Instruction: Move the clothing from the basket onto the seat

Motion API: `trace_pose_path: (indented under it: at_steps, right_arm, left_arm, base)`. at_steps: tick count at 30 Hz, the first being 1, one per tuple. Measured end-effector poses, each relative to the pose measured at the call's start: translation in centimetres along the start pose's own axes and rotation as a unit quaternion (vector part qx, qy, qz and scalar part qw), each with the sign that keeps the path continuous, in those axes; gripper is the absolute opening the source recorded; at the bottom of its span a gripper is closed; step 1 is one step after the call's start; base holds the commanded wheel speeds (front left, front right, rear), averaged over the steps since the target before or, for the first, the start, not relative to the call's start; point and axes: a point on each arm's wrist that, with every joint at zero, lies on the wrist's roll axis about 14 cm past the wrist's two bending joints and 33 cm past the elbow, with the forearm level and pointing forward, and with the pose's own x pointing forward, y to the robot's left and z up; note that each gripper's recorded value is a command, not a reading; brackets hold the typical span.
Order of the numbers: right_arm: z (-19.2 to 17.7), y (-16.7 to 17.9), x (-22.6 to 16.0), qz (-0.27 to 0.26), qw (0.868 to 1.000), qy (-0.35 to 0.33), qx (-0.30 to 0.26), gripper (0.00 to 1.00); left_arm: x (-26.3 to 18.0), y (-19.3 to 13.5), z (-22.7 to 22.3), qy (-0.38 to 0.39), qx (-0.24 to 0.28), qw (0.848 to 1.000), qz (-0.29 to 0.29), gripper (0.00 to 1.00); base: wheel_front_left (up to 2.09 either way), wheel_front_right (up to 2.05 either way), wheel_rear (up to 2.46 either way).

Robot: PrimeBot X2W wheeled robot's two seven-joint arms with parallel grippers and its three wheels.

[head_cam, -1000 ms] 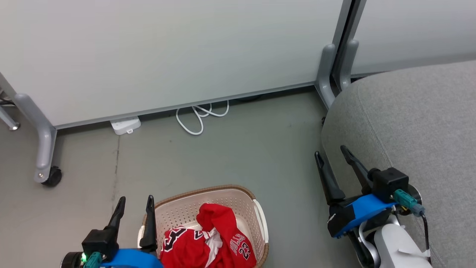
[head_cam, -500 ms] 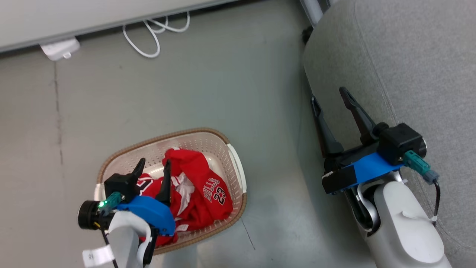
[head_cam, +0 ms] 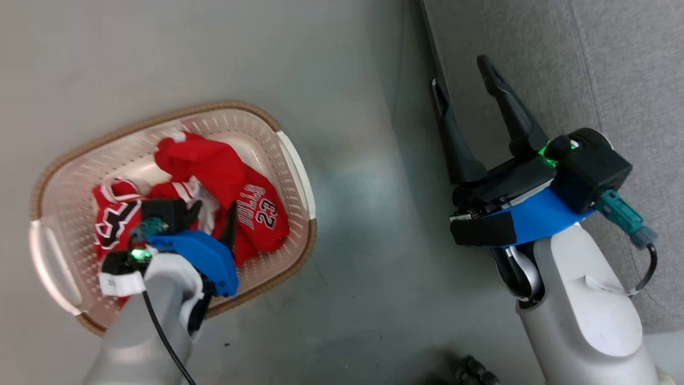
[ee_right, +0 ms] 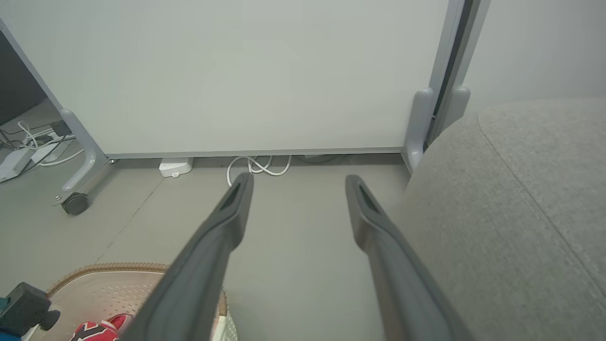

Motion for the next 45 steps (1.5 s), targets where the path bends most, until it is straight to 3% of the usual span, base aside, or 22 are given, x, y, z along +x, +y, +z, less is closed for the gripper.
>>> trace_pose_path:
  at_steps: [12,21,22,23,45]
  right_arm:
    - [-5.4,-2.3,-0.1,-0.029,0.998,0.047,0.008,1.0]
    - [-6.4,-2.5,-0.6,-0.036,0.997,0.059,0.021,1.0]
    - [-6.5,-2.5,-0.7,-0.037,0.997,0.059,0.021,1.0]
    - [-6.5,-2.6,-0.8,-0.039,0.997,0.06,0.021,1.0]
    - [-5.4,-1.7,-0.5,-0.025,0.998,0.049,0.019,1.0]
  left_arm:
    - [4.7,1.6,-5.1,0.102,-0.024,0.995,-0.006,1.0]
    - [5.8,1.6,-4.5,0.093,-0.027,0.995,-0.006,1.0]
    - [5.9,1.5,-4.3,0.092,-0.026,0.995,-0.006,0.44]
    - [5.9,1.4,-4.3,0.091,-0.024,0.996,-0.008,0.01]
    - [5.4,1.3,-3.1,0.074,-0.029,0.997,-0.005,0.0]
  base:
    - [0.0,0.0,0.0]
    - [0.0,0.0,0.0]
    - [0.0,0.0,0.0]
    - [0.0,0.0,0.0]
    - [0.0,0.0,0.0]
